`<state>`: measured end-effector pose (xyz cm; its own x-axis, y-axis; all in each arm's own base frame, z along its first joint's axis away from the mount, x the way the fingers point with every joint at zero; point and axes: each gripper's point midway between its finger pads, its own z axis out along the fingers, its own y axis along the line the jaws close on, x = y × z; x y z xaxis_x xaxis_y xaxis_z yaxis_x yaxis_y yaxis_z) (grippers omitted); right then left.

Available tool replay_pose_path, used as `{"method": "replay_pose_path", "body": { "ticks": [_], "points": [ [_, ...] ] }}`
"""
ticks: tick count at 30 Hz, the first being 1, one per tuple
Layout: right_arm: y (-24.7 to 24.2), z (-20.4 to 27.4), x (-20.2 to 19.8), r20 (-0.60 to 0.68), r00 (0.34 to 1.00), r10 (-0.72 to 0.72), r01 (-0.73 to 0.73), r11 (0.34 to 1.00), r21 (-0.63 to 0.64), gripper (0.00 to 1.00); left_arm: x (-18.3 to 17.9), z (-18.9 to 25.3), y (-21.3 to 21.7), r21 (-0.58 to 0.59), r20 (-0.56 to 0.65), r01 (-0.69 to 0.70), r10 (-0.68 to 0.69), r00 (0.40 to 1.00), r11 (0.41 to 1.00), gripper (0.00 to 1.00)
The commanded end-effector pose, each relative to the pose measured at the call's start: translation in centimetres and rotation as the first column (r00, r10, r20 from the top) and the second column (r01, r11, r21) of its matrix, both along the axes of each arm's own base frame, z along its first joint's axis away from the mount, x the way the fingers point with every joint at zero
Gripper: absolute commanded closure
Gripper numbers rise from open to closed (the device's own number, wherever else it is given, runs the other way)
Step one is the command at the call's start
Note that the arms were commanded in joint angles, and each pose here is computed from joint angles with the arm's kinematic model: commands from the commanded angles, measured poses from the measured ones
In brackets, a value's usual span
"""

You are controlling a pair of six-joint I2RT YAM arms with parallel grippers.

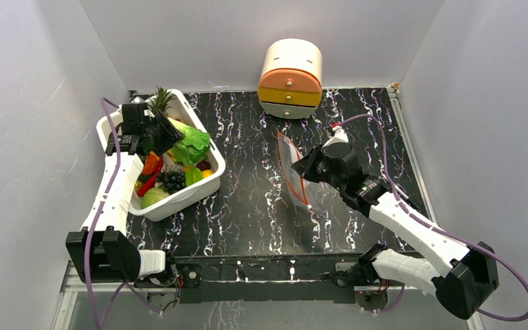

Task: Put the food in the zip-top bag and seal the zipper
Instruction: Pick up the fake vegetable from the bin.

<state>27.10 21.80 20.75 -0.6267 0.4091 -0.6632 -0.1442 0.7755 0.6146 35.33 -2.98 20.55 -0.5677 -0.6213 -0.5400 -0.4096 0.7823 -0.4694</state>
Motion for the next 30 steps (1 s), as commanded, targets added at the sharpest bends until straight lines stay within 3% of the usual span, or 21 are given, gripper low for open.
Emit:
{"method": "replay_pose_path", "body": {
  "ticks": [1, 9, 13, 16, 19, 24, 30],
  "points": [
    [0.6, 3.5, 1.7, 0.081, 0.996, -0.045, 0.038, 0.996, 0.076, 1.0, -0.5, 5.7, -4.5, -0.126, 0.162, 0.247, -0.225, 0.961, 0.961, 0.53],
    [1.9, 3.6, 2.4, 0.096, 0.995, -0.009, 0.0, 0.995, 0.096, 1.0, -2.1, 8.8, -8.5, -0.217, 0.266, 0.455, -0.396, 0.879, 0.864, 0.54],
    [1.3, 4.2, 3.4, 0.151, 0.988, -0.014, 0.012, 1.0, 0.017, 1.0, -3.1, 10.1, -11.1, -0.223, 0.32, 0.569, -0.492, 0.809, 0.791, 0.55],
    [0.3, 5.1, 4.4, 0.23, 0.973, -0.026, 0.043, 0.997, -0.069, 1.0, -4.6, 11.1, -13.8, -0.224, 0.375, 0.68, -0.582, 0.722, 0.698, 0.55],
    [0.1, 7.0, 5.1, 0.339, 0.941, 0.003, 0.037, 0.993, -0.113, 1.0, -6.8, 11.8, -16.9, -0.251, 0.428, 0.794, -0.672, 0.604, 0.554, 0.54],
    [0.2, 8.1, 5.5, 0.427, 0.902, 0.062, 0.015, 0.984, -0.175, 1.0, -8.5, 10.6, -18.9, -0.214, 0.417, 0.845, -0.737, 0.533, 0.49, 0.54],
    [0.3, 7.0, 5.4, 0.477, 0.868, 0.14, -0.017, 0.967, -0.254, 1.0, -12.0, 10.5, -21.7, -0.275, 0.468, 0.92, -0.797, 0.382, 0.28, 0.54]
  ]
}}
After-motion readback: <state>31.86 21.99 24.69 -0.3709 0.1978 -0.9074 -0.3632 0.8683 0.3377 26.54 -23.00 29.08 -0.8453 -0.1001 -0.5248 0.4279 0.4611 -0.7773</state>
